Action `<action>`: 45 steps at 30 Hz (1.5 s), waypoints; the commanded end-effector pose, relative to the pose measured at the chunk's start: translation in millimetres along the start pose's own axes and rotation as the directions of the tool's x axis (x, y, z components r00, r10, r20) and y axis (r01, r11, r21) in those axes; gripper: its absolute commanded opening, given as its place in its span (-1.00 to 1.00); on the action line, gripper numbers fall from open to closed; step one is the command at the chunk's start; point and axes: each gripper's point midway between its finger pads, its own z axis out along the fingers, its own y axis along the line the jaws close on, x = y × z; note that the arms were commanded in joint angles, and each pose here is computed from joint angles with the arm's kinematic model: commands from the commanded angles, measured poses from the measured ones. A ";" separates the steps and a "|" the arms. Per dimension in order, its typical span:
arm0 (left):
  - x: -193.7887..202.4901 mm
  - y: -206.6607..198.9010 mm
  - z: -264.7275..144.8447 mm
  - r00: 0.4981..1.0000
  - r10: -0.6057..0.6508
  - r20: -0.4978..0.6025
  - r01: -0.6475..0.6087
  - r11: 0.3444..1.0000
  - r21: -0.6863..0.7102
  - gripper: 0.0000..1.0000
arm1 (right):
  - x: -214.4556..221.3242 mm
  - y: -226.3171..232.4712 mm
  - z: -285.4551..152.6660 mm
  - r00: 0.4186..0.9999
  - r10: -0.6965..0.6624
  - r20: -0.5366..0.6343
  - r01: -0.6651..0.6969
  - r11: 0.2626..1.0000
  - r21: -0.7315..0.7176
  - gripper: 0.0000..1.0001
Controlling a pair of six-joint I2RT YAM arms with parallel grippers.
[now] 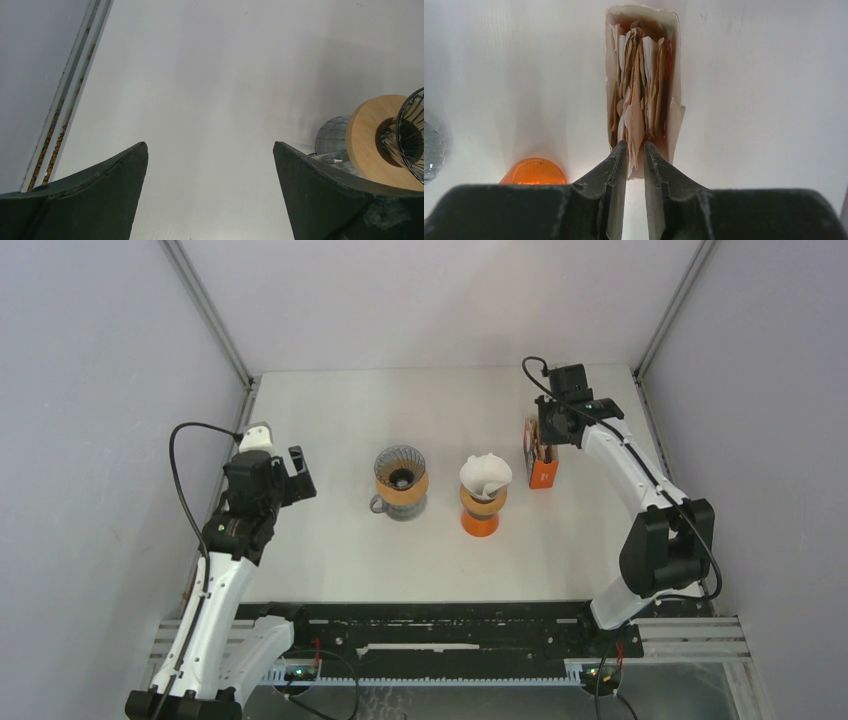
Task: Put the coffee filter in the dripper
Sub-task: Pick up the coffee filter from the coffee filter holder.
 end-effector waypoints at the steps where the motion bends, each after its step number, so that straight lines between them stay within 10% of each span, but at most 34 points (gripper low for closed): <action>1: -3.3 -3.2 3.0 1.000 -0.019 0.020 0.019 1.000 0.015 1.00 | -13.8 -5.9 -3.9 0.999 0.019 0.033 -0.020 0.999 0.028 -0.49; 45: -3.7 -3.8 2.0 1.000 -0.020 0.023 0.020 1.000 0.021 1.00 | -12.4 10.1 1.1 0.998 0.062 0.011 -0.061 0.994 -0.091 -0.47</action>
